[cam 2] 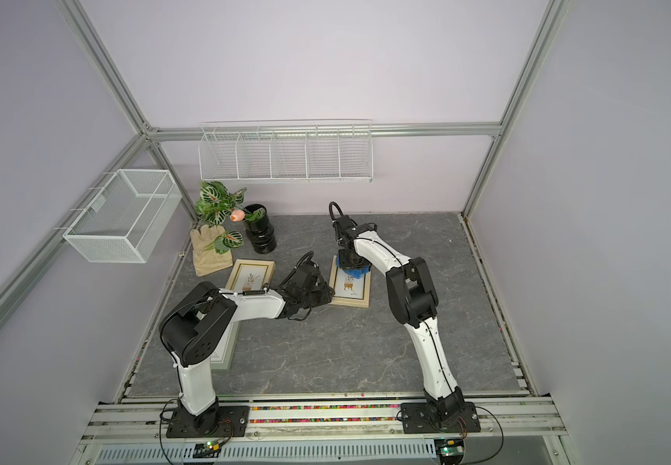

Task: Wipe the picture frame with a cloth
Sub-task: Wipe the dirt from the picture frame.

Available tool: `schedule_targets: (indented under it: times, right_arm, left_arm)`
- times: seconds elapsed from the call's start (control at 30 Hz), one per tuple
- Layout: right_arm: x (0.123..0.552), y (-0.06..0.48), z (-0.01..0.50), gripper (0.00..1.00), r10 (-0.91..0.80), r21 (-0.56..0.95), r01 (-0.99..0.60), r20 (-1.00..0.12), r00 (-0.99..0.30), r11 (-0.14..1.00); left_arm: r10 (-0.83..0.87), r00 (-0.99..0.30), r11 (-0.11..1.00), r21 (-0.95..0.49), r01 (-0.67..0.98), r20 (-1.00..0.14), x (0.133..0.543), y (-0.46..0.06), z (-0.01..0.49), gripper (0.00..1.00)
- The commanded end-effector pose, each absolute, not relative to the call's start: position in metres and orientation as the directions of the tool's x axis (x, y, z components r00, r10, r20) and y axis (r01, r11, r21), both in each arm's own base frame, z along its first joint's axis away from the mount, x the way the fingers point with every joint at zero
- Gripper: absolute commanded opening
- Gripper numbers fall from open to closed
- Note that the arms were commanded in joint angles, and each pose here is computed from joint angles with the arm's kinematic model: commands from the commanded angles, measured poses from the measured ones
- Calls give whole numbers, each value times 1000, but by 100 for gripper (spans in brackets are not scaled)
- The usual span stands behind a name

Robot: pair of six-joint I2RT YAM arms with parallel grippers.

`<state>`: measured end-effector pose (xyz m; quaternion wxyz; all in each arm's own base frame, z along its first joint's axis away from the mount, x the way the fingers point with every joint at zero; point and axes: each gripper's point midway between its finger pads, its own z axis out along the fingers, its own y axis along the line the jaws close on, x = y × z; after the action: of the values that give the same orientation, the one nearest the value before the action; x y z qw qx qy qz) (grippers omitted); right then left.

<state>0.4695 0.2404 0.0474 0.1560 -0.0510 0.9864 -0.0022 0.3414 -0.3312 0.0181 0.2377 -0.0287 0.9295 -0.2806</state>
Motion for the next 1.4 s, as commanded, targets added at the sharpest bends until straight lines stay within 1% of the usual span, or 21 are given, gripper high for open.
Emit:
schedule_targets:
  times: [0.0, 0.13, 0.2, 0.27, 0.37, 0.47, 0.6, 0.77, 0.97, 1.13, 1.23, 1.37]
  right_arm:
    - [459, 247, 38, 7, -146, -59, -135, -245, -959, 989]
    - [467, 207, 34, 6, -130, -177, -88, -245, -961, 980]
    - [468, 189, 37, 7, -114, -186, -67, -252, -961, 980]
    - [462, 187, 42, 7, -117, -164, -77, -252, -961, 983]
    - [452, 203, 46, 7, -128, -99, -107, -235, -963, 989]
    - [440, 222, 51, 6, -118, 4, -122, -247, -962, 992]
    - [422, 225, 69, 7, -78, 115, -114, -281, -957, 987]
    - [397, 223, 92, 7, -69, 199, -141, -329, -942, 970]
    - [366, 222, 107, 8, -68, 294, -191, -383, -921, 937]
    - [348, 222, 114, 8, -59, 348, -224, -426, -903, 910]
    - [340, 224, 121, 8, -50, 384, -247, -455, -889, 890]
    - [329, 233, 135, 8, -48, 435, -306, -510, -859, 847]
  left_arm:
    - [-102, -993, 987, -135, -92, -67, 243, -233, -101, 31]
    - [-105, -992, 987, -128, -96, -70, 241, -230, -100, 31]
    - [-109, -992, 987, -127, -99, -71, 241, -229, -100, 31]
    - [-110, -991, 986, -131, -100, -74, 242, -230, -100, 31]
    - [-108, -991, 986, -134, -98, -76, 244, -232, -99, 31]
    - [-105, -992, 984, -153, -92, -75, 245, -237, -94, 31]
    - [-108, -990, 977, -196, -90, -87, 251, -247, -80, 31]
    - [-111, -986, 963, -260, -76, -124, 263, -261, -52, 32]
    - [-109, -978, 941, -336, -44, -177, 279, -281, -13, 42]
    - [-108, -969, 935, -353, -23, -223, 288, -285, 10, 56]
    - [-123, -952, 929, -370, -10, -282, 291, -280, 28, 61]
    - [-152, -903, 901, -433, 41, -401, 287, -267, 54, 70]
